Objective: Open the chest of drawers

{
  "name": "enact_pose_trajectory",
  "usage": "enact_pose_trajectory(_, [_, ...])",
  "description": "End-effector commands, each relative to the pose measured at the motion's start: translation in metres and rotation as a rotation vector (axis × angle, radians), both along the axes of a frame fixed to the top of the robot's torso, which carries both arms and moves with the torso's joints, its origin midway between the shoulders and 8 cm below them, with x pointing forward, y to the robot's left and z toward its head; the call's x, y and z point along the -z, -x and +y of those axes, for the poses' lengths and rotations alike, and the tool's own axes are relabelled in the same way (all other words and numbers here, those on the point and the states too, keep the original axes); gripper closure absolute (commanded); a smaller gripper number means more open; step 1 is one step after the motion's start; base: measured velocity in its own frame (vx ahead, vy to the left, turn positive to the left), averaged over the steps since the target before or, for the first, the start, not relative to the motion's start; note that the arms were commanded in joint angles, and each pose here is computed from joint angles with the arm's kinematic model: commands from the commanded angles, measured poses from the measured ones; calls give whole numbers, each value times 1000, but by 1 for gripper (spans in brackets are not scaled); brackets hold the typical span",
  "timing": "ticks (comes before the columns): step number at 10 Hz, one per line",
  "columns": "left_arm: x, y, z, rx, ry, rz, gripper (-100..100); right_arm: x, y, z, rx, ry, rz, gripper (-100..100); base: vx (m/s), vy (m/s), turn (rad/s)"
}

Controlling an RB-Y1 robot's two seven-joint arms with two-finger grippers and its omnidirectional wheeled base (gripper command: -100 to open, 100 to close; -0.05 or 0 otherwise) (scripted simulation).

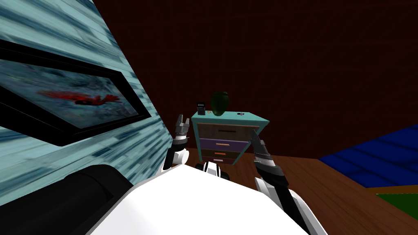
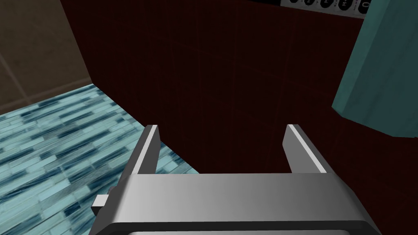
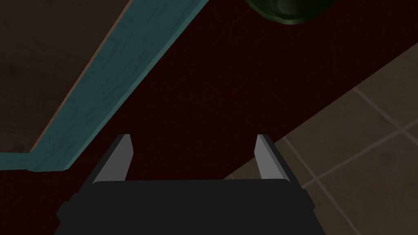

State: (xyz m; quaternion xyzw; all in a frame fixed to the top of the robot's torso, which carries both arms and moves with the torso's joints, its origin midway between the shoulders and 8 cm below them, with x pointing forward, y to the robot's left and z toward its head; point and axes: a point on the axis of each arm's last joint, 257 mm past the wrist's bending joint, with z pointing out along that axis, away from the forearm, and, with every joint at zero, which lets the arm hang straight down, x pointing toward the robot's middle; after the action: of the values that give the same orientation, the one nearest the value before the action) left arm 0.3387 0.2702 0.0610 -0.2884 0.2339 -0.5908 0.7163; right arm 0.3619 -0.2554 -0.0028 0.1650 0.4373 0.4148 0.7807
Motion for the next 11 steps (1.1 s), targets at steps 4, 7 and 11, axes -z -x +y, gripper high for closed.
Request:
enact_pose_trajectory(4, [0,0,0,0,0,0,0,11,-8,1,110,252,8,-100,-14,65,4])
enact_pose_trajectory(7, [0,0,0,0,0,0,0,17,-14,1,176,399,8,-100,-21,78,6])
enact_pose_trajectory(11, [0,0,0,0,0,0,0,29,-23,-1,276,629,8,-100,-9,75,7])
